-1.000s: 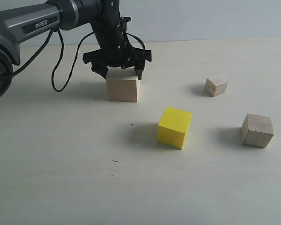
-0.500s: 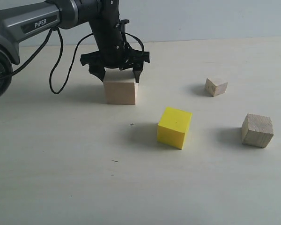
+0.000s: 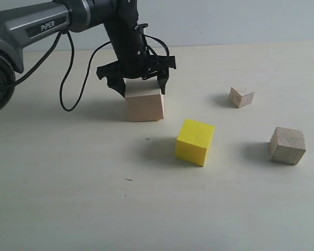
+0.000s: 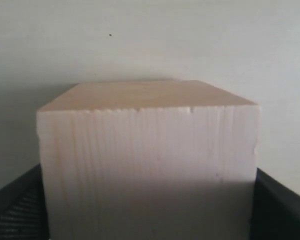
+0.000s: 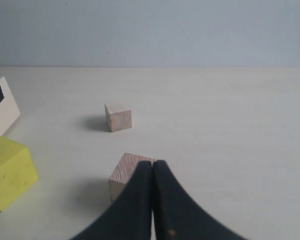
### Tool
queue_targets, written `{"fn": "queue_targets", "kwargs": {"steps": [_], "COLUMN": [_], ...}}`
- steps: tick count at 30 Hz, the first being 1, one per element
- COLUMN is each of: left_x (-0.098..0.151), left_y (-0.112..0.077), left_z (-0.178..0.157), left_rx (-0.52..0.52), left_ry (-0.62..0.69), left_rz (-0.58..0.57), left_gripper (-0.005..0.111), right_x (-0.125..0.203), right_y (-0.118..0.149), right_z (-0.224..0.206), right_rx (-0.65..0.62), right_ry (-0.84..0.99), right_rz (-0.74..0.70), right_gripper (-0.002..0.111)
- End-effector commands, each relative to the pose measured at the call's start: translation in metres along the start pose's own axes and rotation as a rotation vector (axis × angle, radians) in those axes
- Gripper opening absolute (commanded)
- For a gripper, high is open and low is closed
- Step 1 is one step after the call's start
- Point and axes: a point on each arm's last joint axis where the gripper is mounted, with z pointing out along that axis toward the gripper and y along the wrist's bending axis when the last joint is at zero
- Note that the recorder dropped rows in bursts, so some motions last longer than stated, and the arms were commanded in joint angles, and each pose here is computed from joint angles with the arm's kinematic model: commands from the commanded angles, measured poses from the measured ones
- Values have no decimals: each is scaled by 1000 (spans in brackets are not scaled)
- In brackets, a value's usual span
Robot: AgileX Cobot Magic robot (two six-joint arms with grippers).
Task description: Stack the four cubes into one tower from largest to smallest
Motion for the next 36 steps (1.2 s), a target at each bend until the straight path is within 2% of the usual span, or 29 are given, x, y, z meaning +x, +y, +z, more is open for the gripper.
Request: {"fn": "queue_targets", "kwargs": {"steps": [1, 7, 13, 21, 25, 29, 36], "left_x": [11, 14, 12, 29, 34, 36, 48], "left_y": [-17, -22, -18, -4, -7, -11, -5], "left_z": [-5, -7, -28, -12, -10, -18, -31], "left_rx": [32, -3, -47, -109, -110, -95, -101], "left_ry": [22, 0, -62, 27, 39, 28, 49], "left_rz": [-1, 37, 65, 41, 45, 41, 8], "left_gripper": [0, 0, 0, 0, 0, 0, 0], "right_x": [0, 0, 0, 0, 0, 0, 0], "right_y": [0, 0, 0, 0, 0, 1, 1], "right_z": [0, 0, 0, 0, 0, 0, 0], "right_rx": [-1, -2, -2, -2, -2, -10, -10], "right_ry": [-19, -19, -19, -19, -19, -18, -18], "right_rz": [-6, -5, -5, -5, -5, 19, 21], "right_gripper": [0, 0, 0, 0, 0, 0, 0]}}
